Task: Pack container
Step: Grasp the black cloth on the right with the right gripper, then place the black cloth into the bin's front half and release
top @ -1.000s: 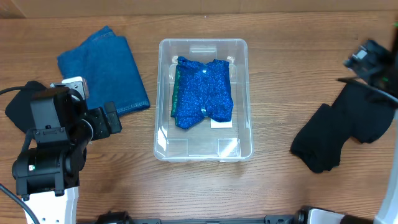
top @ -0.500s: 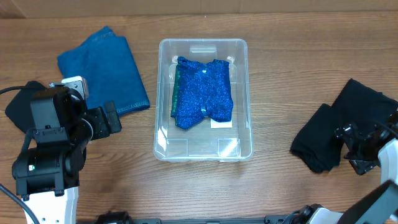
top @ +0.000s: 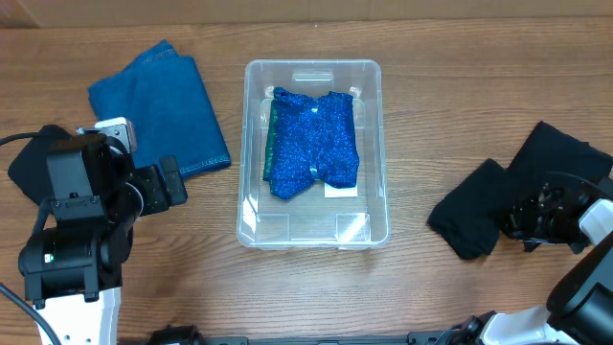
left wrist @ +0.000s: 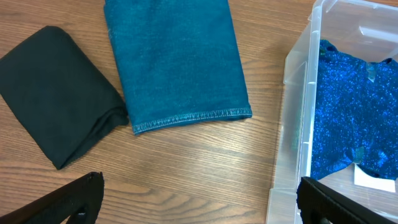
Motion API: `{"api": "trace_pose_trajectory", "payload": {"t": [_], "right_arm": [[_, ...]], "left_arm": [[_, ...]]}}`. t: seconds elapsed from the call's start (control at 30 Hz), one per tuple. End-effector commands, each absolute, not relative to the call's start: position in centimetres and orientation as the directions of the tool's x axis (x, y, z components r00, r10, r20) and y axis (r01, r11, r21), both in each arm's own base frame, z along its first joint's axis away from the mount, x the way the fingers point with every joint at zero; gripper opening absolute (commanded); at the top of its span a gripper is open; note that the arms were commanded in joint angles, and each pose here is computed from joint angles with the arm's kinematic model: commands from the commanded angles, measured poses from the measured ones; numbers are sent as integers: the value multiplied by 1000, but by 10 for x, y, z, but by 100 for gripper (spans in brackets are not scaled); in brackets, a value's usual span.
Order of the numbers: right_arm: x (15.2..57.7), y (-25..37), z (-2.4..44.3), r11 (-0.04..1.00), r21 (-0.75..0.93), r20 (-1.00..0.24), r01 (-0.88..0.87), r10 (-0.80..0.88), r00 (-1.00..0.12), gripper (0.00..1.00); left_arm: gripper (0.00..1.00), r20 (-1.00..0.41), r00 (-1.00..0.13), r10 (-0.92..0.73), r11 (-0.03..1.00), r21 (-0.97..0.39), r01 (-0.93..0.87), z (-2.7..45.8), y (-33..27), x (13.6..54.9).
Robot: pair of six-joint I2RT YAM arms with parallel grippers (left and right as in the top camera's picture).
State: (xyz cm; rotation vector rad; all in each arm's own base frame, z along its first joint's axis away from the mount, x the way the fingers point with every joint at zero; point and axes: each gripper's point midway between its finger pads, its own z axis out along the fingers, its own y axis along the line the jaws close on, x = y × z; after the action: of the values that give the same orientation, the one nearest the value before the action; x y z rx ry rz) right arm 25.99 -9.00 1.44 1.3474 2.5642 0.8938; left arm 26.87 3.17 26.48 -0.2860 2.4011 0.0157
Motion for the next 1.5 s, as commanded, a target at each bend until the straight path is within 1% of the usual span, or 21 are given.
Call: {"api": "trace_pose_trajectory", "payload": {"t": [0.0, 0.13, 0.2, 0.23, 0.27, 0.33, 0.43, 0.53, 0.67, 0.8, 0.87, 0.9, 0.93, 0.97, 1.0, 1.07, 1.17, 1.23, 1.33, 1.43, 1.47], "right_arm": [[299, -73, 82, 525, 704, -30, 479, 695, -719, 4], [337, -35, 202, 739, 658, -403, 143, 507, -762, 4], [348, 10, 283, 867, 485, -659, -113, 277, -699, 4], [348, 28, 305, 892, 408, -726, -195, 188, -662, 4], [347, 63, 332, 905, 270, -805, -328, 26, -592, 4], [335, 121, 346, 845, 99, -848, -526, -204, -488, 4], [306, 197, 317, 673, -49, -790, -738, -478, -384, 4], [277, 246, 249, 482, -69, -618, -874, -708, -341, 4], [259, 266, 163, 409, 72, -384, -910, -830, -404, 4], [238, 273, 112, 374, 177, -224, -911, -886, -407, 4], [240, 272, 105, 363, 170, -208, -916, -895, -394, 4], [251, 269, 102, 370, 112, -204, -922, -900, -386, 4], [277, 260, 102, 434, -12, -203, -901, -883, -423, 15], [307, 250, 105, 547, -137, -226, -826, -829, -512, 100], [343, 231, 116, 691, -284, -285, -665, -723, -629, 100], [370, 209, 139, 784, -412, -371, -463, -609, -701, 100], [384, 199, 192, 869, -414, -537, -270, -473, -699, 100], [388, 175, 258, 951, -306, -725, -48, -265, -636, 100], [384, 112, 314, 981, -87, -834, 172, 23, -551, 100], [378, 7, 322, 922, 57, -798, 384, 273, -537, 100], [371, -56, 306, 854, 112, -740, 509, 413, -531, 100]], "left_arm": [[100, -673, -711, -207, 973, -67, -219, 272, 33, 271], [100, -673, -711, -207, 973, -67, -220, 272, 33, 271], [100, -673, -711, -207, 973, -67, -219, 272, 33, 271], [100, -673, -711, -207, 973, -67, -220, 272, 33, 271], [100, -673, -711, -207, 973, -67, -219, 272, 33, 271], [100, -673, -711, -207, 973, -67, -219, 272, 33, 271], [100, -672, -711, -207, 973, -67, -219, 272, 33, 271], [100, -670, -713, -207, 973, -67, -220, 272, 33, 270], [100, -667, -716, -207, 973, -66, -220, 271, 33, 269], [100, -668, -715, -207, 973, -66, -220, 271, 33, 270], [100, -668, -715, -207, 973, -66, -220, 271, 33, 270], [100, -668, -715, -207, 973, -66, -220, 271, 33, 270], [100, -667, -715, -207, 973, -66, -220, 271, 33, 269], [100, -667, -715, -207, 973, -66, -220, 271, 33, 269], [100, -667, -716, -207, 973, -66, -220, 271, 33, 269], [100, -666, -717, -207, 973, -66, -220, 271, 33, 269], [100, -662, -720, -207, 973, -65, -220, 270, 33, 268], [100, -663, -720, -207, 973, -65, -220, 270, 33, 268], [100, -662, -721, -207, 973, -64, -220, 270, 33, 268], [100, -662, -721, -207, 973, -65, -220, 270, 32, 268], [100, -662, -721, -207, 973, -65, -220, 270, 32, 268]]}}
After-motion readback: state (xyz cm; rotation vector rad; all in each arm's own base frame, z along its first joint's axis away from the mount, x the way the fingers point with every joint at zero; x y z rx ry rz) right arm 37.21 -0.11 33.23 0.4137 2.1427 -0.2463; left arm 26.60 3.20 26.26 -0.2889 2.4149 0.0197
